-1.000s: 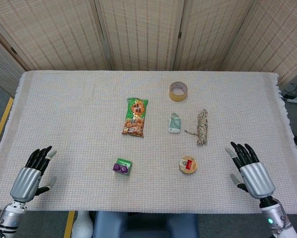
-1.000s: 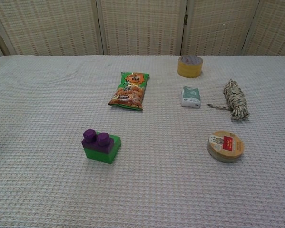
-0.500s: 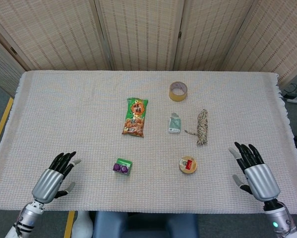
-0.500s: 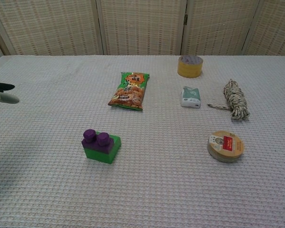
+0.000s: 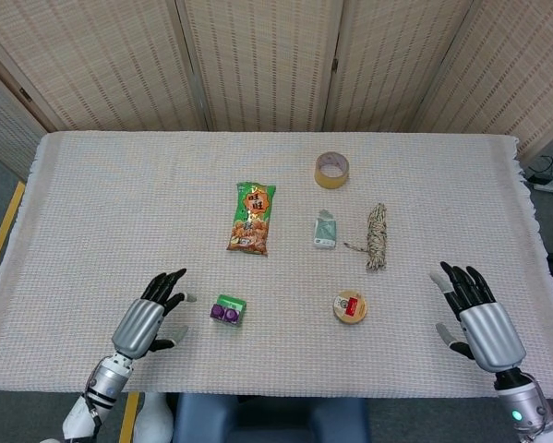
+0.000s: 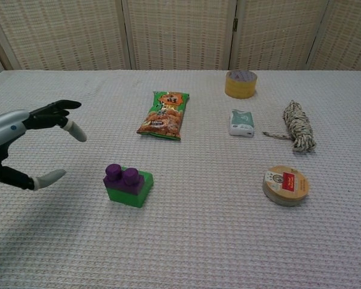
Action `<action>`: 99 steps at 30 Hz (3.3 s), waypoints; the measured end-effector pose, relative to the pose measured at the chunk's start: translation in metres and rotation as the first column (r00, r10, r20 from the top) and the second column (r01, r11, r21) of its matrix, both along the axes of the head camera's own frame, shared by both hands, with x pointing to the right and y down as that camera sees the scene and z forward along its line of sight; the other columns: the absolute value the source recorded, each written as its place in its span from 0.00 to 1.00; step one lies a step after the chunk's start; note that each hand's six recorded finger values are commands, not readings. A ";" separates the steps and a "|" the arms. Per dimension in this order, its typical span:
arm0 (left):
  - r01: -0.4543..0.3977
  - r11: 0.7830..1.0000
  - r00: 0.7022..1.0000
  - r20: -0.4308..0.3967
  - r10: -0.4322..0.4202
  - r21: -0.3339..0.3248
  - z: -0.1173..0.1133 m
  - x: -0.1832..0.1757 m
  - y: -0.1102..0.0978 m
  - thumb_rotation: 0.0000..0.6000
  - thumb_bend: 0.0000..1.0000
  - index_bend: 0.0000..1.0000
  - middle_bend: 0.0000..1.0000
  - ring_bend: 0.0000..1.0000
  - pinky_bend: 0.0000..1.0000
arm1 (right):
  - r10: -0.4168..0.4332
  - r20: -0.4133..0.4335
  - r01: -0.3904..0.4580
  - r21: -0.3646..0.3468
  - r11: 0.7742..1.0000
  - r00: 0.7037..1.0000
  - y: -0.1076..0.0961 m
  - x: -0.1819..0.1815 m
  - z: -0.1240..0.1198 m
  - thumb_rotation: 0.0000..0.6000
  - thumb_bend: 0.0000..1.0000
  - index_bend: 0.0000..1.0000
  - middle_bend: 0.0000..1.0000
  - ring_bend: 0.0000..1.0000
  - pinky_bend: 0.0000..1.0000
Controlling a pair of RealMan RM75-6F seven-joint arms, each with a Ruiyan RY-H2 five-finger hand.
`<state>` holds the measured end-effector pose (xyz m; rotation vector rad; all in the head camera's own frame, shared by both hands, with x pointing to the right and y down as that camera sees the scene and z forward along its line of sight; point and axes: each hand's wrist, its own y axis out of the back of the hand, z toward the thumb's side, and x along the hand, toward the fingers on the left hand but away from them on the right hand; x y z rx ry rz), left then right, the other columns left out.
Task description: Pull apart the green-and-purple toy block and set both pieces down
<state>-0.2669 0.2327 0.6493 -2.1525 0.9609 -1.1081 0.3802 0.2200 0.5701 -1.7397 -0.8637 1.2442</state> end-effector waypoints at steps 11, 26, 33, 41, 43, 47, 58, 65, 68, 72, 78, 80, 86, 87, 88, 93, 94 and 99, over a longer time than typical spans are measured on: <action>-0.033 0.998 0.998 0.043 0.035 -0.056 0.019 0.036 0.001 1.00 0.40 0.29 0.00 0.00 0.00 | 0.021 0.019 -0.021 -0.002 1.000 1.000 -0.005 0.006 -0.004 1.00 0.40 0.00 0.00 0.00 0.00; -0.051 0.991 0.994 0.090 0.063 -0.124 0.046 0.064 0.003 1.00 0.40 0.31 0.00 0.00 0.00 | 0.033 0.037 -0.033 -0.007 0.999 0.999 -0.007 0.012 -0.008 1.00 0.40 0.00 0.00 0.00 0.00; -0.040 0.990 0.995 0.082 0.051 -0.132 0.050 0.066 0.000 1.00 0.41 0.38 0.00 0.00 0.00 | 0.038 0.031 -0.037 -0.014 0.999 0.999 -0.008 0.012 -0.007 1.00 0.40 0.00 0.00 0.00 0.00; -0.013 0.989 0.997 0.068 0.023 -0.146 0.058 0.064 -0.002 1.00 0.41 0.50 0.00 0.00 0.00 | 0.045 0.034 -0.045 -0.004 0.999 0.998 -0.010 0.014 -0.009 1.00 0.40 0.00 0.00 0.00 0.00; -0.003 0.989 0.998 0.059 0.012 -0.145 0.058 0.064 -0.002 1.00 0.42 0.55 0.00 0.00 0.00 | 0.046 0.034 -0.046 -0.004 0.999 0.998 -0.010 0.014 -0.009 1.00 0.40 0.00 0.00 0.00 0.00; 0.019 0.993 1.000 0.014 -0.018 -0.113 0.050 0.065 -0.006 1.00 0.46 0.65 0.04 0.00 0.00 | 0.044 0.033 -0.043 -0.009 0.999 0.999 -0.010 0.013 -0.008 1.00 0.40 0.00 0.00 0.00 0.00; 0.088 0.996 0.986 -0.138 -0.090 -0.023 0.010 0.061 -0.013 1.00 0.49 0.73 0.10 0.00 0.00 | 0.012 0.129 -0.004 -0.062 0.998 0.992 -0.014 -0.003 0.010 1.00 0.40 0.00 0.00 0.00 0.00; 0.153 0.982 0.963 -0.206 -0.172 -0.107 -0.011 0.065 -0.020 1.00 0.49 0.73 0.10 0.00 0.00 | 0.006 0.328 0.065 -0.205 0.977 0.945 -0.011 -0.037 0.049 1.00 0.40 0.00 0.00 0.00 0.00; 0.190 0.969 0.952 -0.211 -0.222 -0.161 -0.013 0.064 -0.024 1.00 0.49 0.73 0.10 0.00 0.00 | -0.002 0.404 0.117 -0.262 0.958 0.915 -0.009 -0.058 0.062 1.00 0.40 0.00 0.00 0.00 0.00; 0.238 0.941 0.934 -0.207 -0.290 -0.240 -0.012 0.062 -0.030 1.00 0.49 0.73 0.10 0.00 0.00 | 0.043 0.513 0.137 -0.308 0.942 0.858 -0.011 -0.085 0.070 1.00 0.40 0.00 0.00 0.00 0.00; 0.291 0.900 0.906 -0.210 -0.368 -0.323 -0.016 0.064 -0.042 1.00 0.49 0.73 0.10 0.00 0.00 | 0.126 0.664 0.151 -0.343 0.927 0.737 -0.015 -0.134 0.079 1.00 0.40 0.00 0.00 0.00 0.00; 0.292 0.897 0.898 -0.227 -0.376 -0.331 -0.023 0.067 -0.044 1.00 0.49 0.73 0.10 0.00 0.00 | 0.155 0.694 0.157 -0.364 0.918 0.703 -0.017 -0.142 0.081 1.00 0.40 0.00 0.00 0.00 0.00; 0.291 0.890 0.883 -0.259 -0.391 -0.350 -0.039 0.075 -0.044 1.00 0.49 0.73 0.10 0.00 0.00 | 0.264 0.765 0.160 -0.429 0.889 0.587 -0.018 -0.169 0.098 1.00 0.40 0.00 0.00 0.00 0.00; 0.290 0.890 0.883 -0.260 -0.390 -0.351 -0.040 0.075 -0.044 1.00 0.49 0.73 0.10 0.00 0.00 | 0.282 0.771 0.159 -0.441 0.883 0.572 -0.018 -0.173 0.102 1.00 0.40 0.00 0.00 0.00 0.00; 0.289 0.890 0.883 -0.261 -0.390 -0.351 -0.042 0.076 -0.044 1.00 0.49 0.73 0.11 0.00 0.00 | 0.304 0.775 0.157 -0.457 0.876 0.554 -0.017 -0.177 0.107 1.00 0.40 0.00 0.00 0.00 0.00; 0.279 0.892 0.882 -0.271 -0.385 -0.356 -0.046 0.085 -0.040 1.00 0.49 0.73 0.11 0.00 0.00 | 0.392 0.781 0.173 -0.526 0.832 0.487 -0.012 -0.195 0.121 1.00 0.40 0.00 0.00 0.00 0.00; 0.276 0.892 0.882 -0.274 -0.383 -0.358 -0.047 0.086 -0.039 1.00 0.49 0.73 0.11 0.00 0.00 | 0.406 0.782 0.180 -0.536 0.825 0.473 -0.011 -0.200 0.123 1.00 0.40 0.00 0.00 0.00 0.00; 0.273 0.891 0.876 -0.290 -0.386 -0.363 -0.050 0.093 -0.036 1.00 0.49 0.73 0.11 0.00 0.00 | 0.446 0.791 0.195 -0.558 0.806 0.420 -0.009 -0.218 0.127 1.00 0.40 0.00 0.00 0.00 0.00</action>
